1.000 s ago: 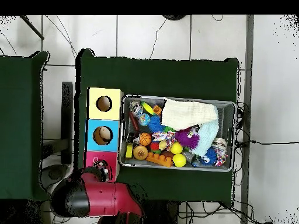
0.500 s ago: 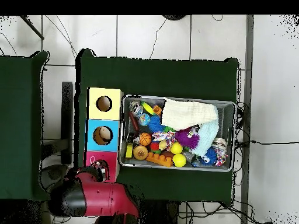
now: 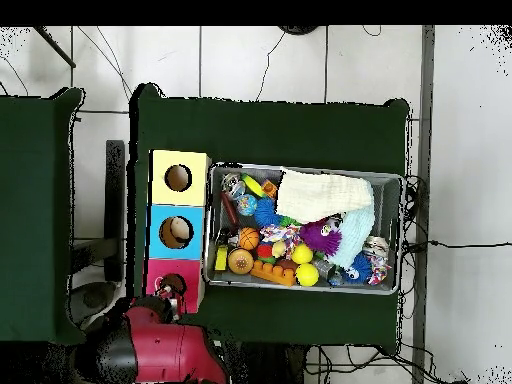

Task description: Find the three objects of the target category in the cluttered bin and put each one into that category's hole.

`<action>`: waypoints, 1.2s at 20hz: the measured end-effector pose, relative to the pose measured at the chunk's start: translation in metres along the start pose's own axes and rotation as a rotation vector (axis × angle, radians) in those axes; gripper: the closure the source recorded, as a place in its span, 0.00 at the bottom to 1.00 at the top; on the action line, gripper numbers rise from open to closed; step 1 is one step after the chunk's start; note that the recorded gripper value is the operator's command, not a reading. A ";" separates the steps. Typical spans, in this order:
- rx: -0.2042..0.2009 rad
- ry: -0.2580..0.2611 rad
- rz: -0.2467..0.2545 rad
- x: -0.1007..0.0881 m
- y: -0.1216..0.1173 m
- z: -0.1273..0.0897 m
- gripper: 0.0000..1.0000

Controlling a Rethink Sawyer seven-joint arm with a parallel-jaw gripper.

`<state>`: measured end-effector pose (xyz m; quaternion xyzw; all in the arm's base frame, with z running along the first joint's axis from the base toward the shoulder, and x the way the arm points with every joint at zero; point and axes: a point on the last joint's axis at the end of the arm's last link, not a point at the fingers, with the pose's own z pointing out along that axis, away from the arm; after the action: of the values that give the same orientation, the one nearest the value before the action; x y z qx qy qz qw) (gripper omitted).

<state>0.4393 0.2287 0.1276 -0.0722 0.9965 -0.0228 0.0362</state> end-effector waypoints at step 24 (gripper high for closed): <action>0.001 -0.004 0.074 -0.006 -0.007 -0.004 1.00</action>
<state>0.4459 0.2228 0.1321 -0.0351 0.9984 -0.0219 0.0389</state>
